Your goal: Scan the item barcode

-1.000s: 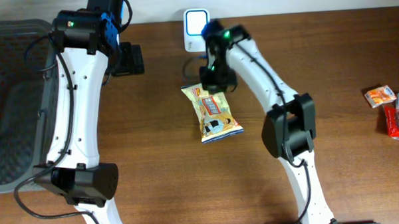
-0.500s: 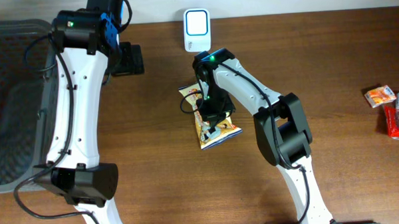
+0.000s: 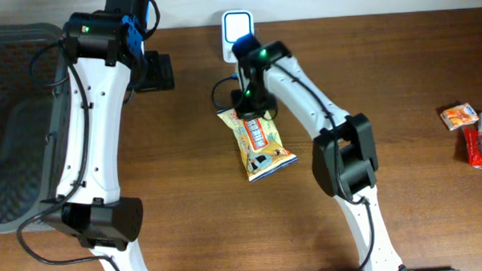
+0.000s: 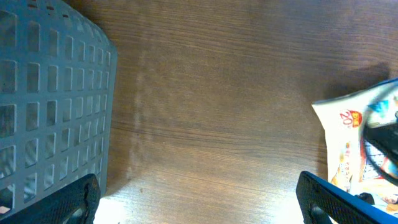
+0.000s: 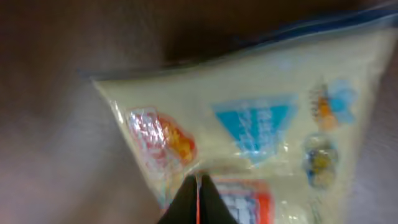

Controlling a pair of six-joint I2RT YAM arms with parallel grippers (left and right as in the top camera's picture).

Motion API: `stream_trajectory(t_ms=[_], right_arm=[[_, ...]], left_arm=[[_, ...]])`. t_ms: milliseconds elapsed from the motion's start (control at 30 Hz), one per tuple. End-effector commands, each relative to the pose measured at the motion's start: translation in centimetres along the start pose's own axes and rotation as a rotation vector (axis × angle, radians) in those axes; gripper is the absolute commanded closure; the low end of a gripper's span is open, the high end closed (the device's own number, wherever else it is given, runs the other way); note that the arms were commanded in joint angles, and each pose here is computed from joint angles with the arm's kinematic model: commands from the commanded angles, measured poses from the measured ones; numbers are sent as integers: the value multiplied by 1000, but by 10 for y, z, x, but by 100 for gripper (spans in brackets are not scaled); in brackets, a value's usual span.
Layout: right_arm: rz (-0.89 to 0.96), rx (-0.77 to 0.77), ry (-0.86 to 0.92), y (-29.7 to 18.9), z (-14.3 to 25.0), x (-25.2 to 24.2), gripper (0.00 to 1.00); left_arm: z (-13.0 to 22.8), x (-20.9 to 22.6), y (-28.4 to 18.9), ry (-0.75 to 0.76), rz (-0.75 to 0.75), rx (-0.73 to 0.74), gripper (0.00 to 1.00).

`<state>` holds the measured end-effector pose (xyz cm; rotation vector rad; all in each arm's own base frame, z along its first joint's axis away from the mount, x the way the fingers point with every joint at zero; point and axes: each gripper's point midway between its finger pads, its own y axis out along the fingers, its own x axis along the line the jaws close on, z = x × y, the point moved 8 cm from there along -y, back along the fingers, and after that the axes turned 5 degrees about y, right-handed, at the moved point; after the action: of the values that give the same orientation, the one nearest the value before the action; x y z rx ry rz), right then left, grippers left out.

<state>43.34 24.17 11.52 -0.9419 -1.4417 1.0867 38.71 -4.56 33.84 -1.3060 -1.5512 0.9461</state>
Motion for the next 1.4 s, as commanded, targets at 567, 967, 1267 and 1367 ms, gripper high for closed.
stream_trajectory(t_ms=[567,967,1267,1367], right_arm=[[17,319,-308,-29,40,-55,1],[-116,360,-115,6,52,-54,96],[-781,471,517,-110,23,-15,96],[-912,536,584,-120,21,-7,96]], left_arm=[[-1,0,-1,1,7,-6,1],[-1,0,-1,2,7,-6,1],[-1,0,-1,2,7,-6,1],[-1,0,-1,1,7,-6,1]])
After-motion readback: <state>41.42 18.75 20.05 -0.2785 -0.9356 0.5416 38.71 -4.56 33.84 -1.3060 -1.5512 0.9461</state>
